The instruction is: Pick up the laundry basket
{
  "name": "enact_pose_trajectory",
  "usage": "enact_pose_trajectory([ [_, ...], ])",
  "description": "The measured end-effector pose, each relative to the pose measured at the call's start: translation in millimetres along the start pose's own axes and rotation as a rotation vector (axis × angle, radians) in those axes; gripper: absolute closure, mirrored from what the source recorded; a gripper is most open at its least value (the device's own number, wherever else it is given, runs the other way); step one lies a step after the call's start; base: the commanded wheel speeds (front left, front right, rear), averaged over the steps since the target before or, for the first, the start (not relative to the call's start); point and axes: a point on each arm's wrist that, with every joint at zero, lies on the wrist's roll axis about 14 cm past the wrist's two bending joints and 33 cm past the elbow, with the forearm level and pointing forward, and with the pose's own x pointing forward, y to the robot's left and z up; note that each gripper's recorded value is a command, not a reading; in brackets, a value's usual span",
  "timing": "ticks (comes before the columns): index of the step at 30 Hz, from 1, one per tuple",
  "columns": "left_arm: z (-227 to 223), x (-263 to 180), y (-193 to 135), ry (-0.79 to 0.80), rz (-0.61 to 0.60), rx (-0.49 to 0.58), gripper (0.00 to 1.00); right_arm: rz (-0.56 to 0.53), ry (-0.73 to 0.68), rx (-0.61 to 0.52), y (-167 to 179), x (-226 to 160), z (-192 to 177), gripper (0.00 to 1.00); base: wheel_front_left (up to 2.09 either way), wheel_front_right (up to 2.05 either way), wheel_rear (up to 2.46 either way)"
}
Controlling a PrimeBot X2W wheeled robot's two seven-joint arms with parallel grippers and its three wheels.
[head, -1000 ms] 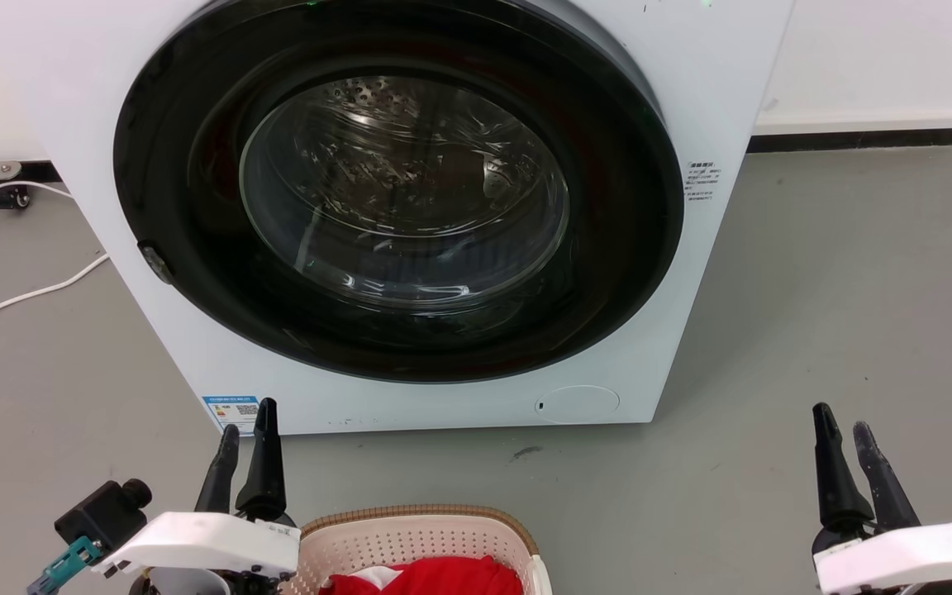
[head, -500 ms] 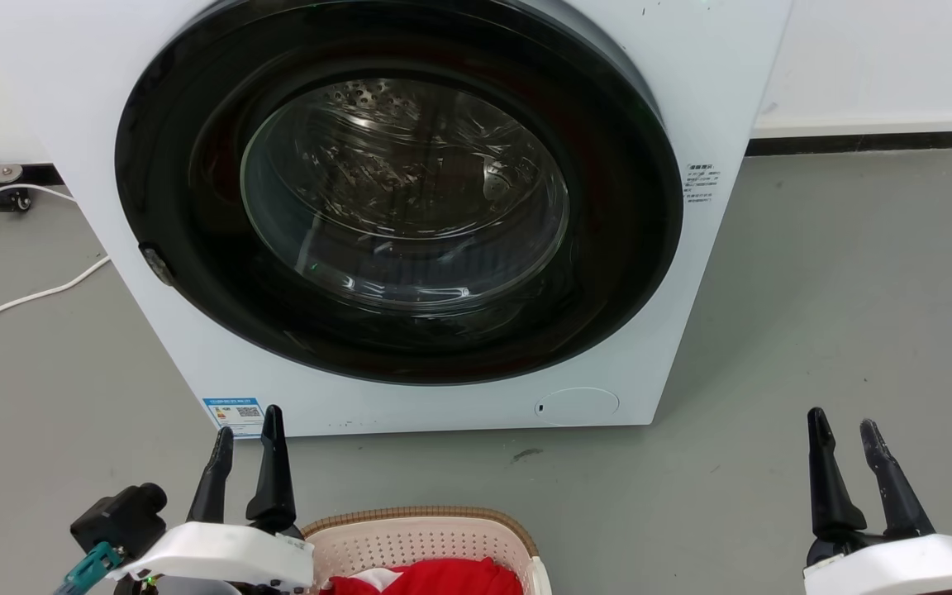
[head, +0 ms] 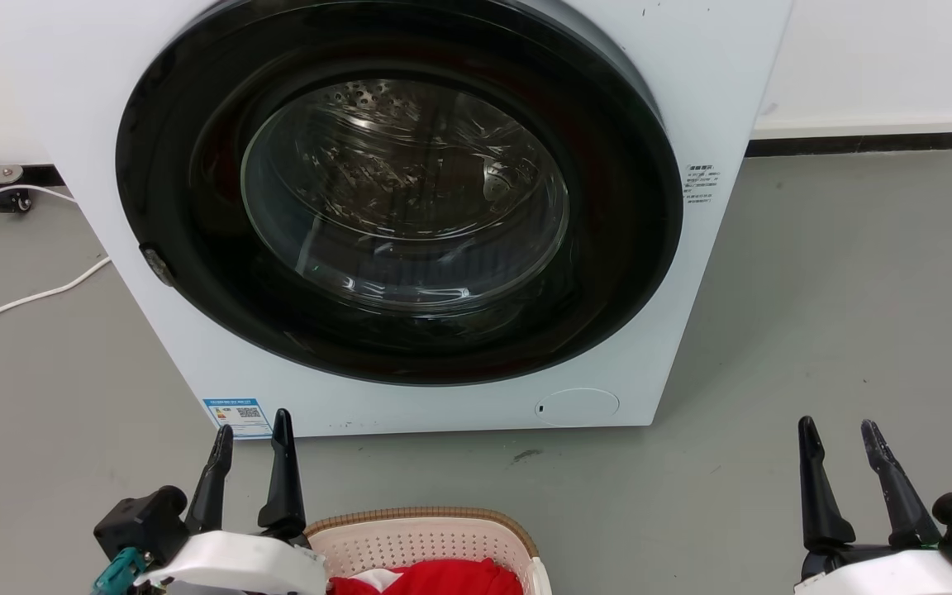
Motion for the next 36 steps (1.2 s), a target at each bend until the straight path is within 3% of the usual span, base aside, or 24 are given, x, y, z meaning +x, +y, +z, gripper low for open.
enact_pose_trajectory([
  [19,1,-6,-5,-0.030,-0.027,0.175,0.00,0.048,-0.028,-0.192,9,-5,5,0.00,0.00,0.00,0.00],
  [36,4,-11,-7,-0.056,-0.045,0.261,0.00,0.067,-0.058,-0.264,14,-11,10,0.00,0.00,0.00,0.00],
])
